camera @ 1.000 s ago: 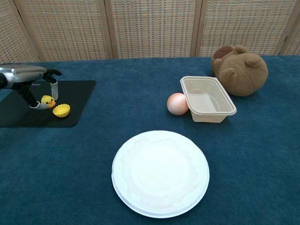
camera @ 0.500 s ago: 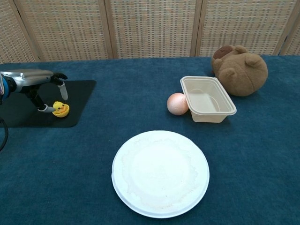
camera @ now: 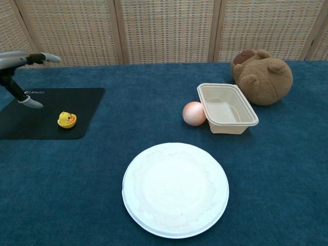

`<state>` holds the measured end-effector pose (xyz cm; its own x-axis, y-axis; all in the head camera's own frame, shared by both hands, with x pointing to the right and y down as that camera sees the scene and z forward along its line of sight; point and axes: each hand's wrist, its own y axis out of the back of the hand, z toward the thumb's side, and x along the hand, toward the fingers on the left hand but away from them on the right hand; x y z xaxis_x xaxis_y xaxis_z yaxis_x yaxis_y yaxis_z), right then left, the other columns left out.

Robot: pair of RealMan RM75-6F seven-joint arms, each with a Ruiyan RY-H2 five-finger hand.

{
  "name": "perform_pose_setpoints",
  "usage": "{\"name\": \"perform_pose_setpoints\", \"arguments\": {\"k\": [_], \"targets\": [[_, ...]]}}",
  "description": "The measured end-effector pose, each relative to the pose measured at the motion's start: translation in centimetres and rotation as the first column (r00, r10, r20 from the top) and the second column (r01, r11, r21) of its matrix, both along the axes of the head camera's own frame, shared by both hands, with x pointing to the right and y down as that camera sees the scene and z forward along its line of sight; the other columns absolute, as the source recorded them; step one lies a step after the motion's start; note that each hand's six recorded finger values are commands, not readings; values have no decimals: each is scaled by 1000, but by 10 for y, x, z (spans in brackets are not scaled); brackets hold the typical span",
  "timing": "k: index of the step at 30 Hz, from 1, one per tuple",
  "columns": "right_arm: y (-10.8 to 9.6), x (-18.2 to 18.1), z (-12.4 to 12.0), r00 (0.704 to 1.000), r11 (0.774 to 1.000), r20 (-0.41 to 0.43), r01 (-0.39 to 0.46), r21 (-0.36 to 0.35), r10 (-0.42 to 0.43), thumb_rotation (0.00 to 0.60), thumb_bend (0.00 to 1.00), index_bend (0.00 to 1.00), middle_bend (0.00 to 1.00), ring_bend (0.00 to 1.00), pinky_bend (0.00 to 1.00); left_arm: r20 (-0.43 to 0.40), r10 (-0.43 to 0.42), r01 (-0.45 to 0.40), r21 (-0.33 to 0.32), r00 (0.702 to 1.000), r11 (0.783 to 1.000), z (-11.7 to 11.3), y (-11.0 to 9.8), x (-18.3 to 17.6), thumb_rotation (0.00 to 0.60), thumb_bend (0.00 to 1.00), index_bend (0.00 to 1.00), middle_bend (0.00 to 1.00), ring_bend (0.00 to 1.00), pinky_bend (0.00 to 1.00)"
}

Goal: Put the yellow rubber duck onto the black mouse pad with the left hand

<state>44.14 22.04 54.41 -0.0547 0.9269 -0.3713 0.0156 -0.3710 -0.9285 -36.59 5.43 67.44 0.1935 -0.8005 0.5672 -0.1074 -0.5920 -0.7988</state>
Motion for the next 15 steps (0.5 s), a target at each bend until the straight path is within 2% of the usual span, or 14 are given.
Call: {"name": "perform_pose_setpoints", "arguments": {"k": [2, 7, 12, 15], "targets": [[0, -1, 0, 1000, 1000, -2, 3, 2, -3, 600, 0, 80, 0, 0, 0, -12, -23, 23, 37, 1000, 999, -15, 6, -11, 600, 106, 0, 0, 0, 0], [1, -2, 2, 1000, 1000, -10, 7, -5, -7, 600, 0, 81, 0, 0, 0, -34, -105, 108, 107, 994, 988, -55, 46, -43, 600, 106, 0, 0, 0, 0], [2, -3, 4, 1000, 1000, -21, 20, -3, -20, 600, 0, 81, 0, 0, 0, -19, -189, 190, 129, 982, 973, -87, 96, -77, 600, 104, 0, 0, 0, 0], [2, -6, 2, 999, 1000, -17, 30, 7, -30, 600, 0, 81, 0, 0, 0, -13, -203, 202, 145, 979, 969, -97, 115, -87, 600, 105, 0, 0, 0, 0]]}}
